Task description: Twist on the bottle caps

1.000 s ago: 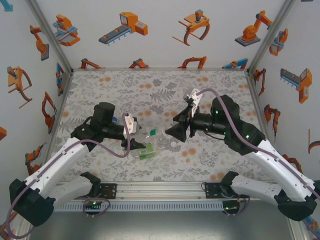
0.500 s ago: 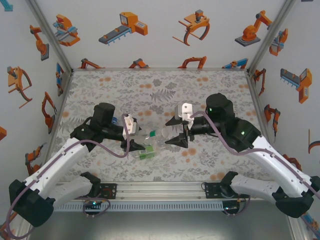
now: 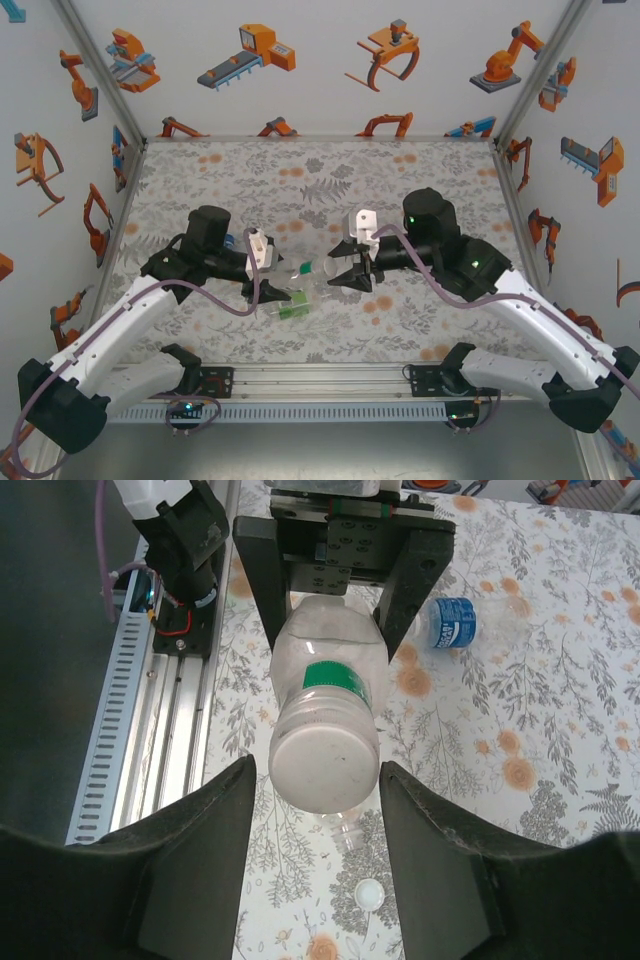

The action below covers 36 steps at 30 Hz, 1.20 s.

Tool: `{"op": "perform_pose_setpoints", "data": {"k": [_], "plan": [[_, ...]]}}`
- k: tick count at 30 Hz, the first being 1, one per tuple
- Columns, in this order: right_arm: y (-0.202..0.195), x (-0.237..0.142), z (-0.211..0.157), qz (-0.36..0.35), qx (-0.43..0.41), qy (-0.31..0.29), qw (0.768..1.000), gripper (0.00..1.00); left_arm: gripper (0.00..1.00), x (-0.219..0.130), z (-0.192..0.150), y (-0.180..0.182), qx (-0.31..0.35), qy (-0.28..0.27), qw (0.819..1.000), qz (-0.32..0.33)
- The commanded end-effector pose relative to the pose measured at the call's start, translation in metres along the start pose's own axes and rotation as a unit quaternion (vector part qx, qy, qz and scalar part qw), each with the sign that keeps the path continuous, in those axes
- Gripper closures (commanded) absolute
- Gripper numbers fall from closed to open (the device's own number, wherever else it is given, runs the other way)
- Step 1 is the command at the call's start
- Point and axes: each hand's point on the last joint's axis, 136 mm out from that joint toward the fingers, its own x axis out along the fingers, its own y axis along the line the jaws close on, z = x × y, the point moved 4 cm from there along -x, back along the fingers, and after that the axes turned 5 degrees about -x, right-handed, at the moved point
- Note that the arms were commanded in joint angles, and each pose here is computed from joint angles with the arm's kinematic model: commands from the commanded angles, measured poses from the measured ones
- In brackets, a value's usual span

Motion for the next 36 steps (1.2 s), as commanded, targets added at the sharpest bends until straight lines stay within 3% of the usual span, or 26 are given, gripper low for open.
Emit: {"op": "perform_pose_setpoints", "data": {"k": [1,8,13,16,19,24,27,30,32,34,36], "plan": [[0.001,0.001,0.005,0.002,-0.009,-0.016,1.000,0.53,1.00,-0.003,0.013,-0.004,0.005,-0.016,1.000,-0.017],[-0.001,-0.002,0.004,-0.016,0.033,-0.022,0.999,0.70,1.00,-0.001,0.009,-0.003,-0.001,-0.010,1.000,-0.015],[-0.013,-0.002,-0.001,-0.067,0.153,-0.033,0.985,0.85,1.00,0.001,0.007,-0.001,-0.004,-0.006,1.000,-0.012],[-0.027,-0.003,-0.007,-0.115,0.263,-0.045,0.957,1.00,1.00,0.002,0.007,0.001,-0.004,-0.005,1.000,-0.012],[-0.043,-0.007,-0.024,-0.188,0.389,-0.044,0.901,1.00,1.00,0.004,0.005,0.003,-0.002,-0.005,1.000,-0.009],[-0.053,-0.014,-0.050,-0.263,0.565,-0.037,0.781,1.00,1.00,0.007,0.003,0.006,-0.003,-0.003,1.000,-0.008],[-0.053,-0.021,-0.063,-0.299,0.636,-0.030,0.711,1.00,1.00,0.008,0.003,0.008,-0.004,-0.002,1.000,-0.010],[-0.050,-0.024,-0.074,-0.318,0.683,-0.026,0.657,1.00,1.00,0.010,0.003,0.009,-0.004,-0.003,1.000,-0.010],[-0.052,-0.019,-0.070,-0.302,0.692,-0.042,0.655,1.00,1.00,0.011,0.004,0.010,-0.003,-0.003,1.000,-0.010],[-0.056,-0.015,-0.063,-0.288,0.683,-0.049,0.669,1.00,1.00,0.012,0.002,0.009,-0.005,-0.003,1.000,-0.011],[-0.058,-0.015,-0.057,-0.287,0.647,-0.035,0.705,0.82,1.00,0.012,0.004,0.009,-0.004,-0.005,1.000,-0.014]]}}
